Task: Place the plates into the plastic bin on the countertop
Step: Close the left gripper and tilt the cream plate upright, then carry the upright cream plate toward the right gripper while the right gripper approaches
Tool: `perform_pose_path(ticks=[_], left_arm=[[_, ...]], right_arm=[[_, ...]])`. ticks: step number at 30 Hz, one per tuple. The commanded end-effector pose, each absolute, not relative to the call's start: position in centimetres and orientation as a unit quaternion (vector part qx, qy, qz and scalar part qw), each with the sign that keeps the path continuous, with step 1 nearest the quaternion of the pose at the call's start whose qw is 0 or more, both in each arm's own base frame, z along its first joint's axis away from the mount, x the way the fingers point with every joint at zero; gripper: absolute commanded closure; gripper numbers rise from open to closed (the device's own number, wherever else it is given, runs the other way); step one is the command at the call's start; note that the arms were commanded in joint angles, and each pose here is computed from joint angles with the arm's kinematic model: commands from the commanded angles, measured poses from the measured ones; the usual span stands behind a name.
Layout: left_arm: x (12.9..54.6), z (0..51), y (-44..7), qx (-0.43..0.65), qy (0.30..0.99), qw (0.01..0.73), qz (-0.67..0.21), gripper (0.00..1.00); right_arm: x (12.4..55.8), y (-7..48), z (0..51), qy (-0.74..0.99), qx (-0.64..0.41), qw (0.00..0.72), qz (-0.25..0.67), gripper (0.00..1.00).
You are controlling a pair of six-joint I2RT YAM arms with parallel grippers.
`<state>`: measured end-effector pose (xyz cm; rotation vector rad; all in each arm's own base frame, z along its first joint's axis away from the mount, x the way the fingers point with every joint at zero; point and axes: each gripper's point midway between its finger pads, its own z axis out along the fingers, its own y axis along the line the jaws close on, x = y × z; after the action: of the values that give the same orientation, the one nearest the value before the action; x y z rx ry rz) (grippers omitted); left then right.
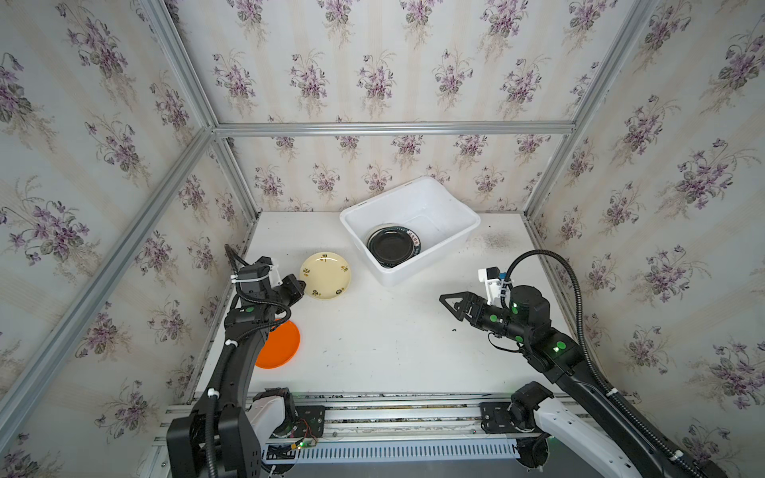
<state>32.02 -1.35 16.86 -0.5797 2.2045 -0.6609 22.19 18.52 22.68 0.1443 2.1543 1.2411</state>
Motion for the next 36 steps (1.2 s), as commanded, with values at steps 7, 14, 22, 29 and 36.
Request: perform_pose_path(ticks=[7, 14, 22, 29, 36], left_arm=[[30.5, 20.7, -3.9, -0.202, 0.849, 0.392, -0.292, 1.00], [30.5, 22.2, -8.3, -0.155, 0.858, 0.386, -0.301, 1.00], [30.2, 23.1, -14.3, -0.096, 0.871, 0.364, -0.316, 1.00], [29.5, 23.6, -18.2, -0.059, 0.875, 0.352, -0.328, 1.00], [29.6, 23.9, -21.7, -0.025, 0.876, 0.335, -0.348, 1.00]], right_arm=[[22.9, 19.6, 23.9, 0.803, 0.045, 0.323, 0.499, 0.01], [23.5, 20.0, 24.4, 0.806, 0.028, 0.330, 0.490, 0.01], [24.4, 21.1, 24.7, 0.803, 0.021, 0.325, 0.499, 0.02], [24.5, 22.5, 24.6, 0.810, 0.007, 0.310, 0.498, 0.06], [25.0, 23.2, 24.5, 0.809, 0.009, 0.307, 0.500, 0.15]])
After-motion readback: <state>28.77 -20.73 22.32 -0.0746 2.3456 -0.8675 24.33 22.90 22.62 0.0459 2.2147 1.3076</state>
